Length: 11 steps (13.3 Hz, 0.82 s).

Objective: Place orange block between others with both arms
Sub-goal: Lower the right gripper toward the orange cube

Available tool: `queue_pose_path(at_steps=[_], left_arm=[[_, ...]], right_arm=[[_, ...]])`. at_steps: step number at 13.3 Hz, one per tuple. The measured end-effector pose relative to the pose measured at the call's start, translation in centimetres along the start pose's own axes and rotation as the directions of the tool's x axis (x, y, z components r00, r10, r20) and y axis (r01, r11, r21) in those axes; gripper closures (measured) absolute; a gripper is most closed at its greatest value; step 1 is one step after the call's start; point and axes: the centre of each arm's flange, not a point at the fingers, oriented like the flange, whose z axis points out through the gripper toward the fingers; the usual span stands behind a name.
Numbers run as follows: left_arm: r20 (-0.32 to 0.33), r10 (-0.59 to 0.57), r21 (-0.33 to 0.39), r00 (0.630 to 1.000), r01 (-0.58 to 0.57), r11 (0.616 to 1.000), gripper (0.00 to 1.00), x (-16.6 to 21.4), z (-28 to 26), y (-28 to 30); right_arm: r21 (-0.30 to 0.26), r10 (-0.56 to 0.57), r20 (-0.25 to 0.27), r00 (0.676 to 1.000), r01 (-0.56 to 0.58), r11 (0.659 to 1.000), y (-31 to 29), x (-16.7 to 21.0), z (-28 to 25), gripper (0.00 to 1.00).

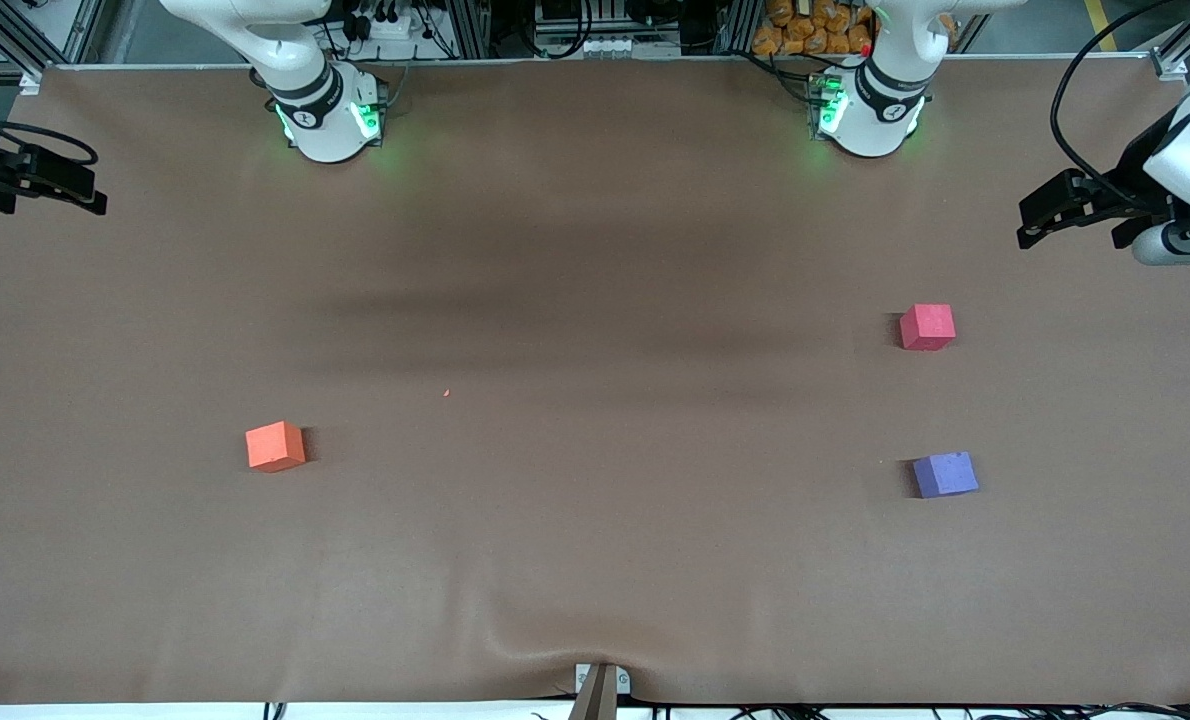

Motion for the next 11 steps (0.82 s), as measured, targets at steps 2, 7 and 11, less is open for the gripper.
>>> queue_pose_path(at_steps=[2, 7, 11], left_arm=[[0.002, 0.003, 0.0, 1.0, -0.003, 1.0, 0.0, -0.02, 0.02, -0.06], [0.004, 0.005, 0.0, 1.0, -0.005, 1.0, 0.0, -0.03, 0.04, -0.1], [0.009, 0.008, 0.001, 1.0, -0.008, 1.0, 0.0, -0.05, 0.22, 0.06]], right_arm=[[0.0, 0.0, -0.003, 1.0, 0.0, 1.0, -0.02, 0.04, -0.02, 0.0], [0.005, -0.002, -0.008, 1.0, 0.002, 1.0, -0.09, 0.12, -0.02, 0.0], [0.009, -0.003, -0.001, 1.0, 0.003, 1.0, -0.14, 0.24, 0.32, 0.0]])
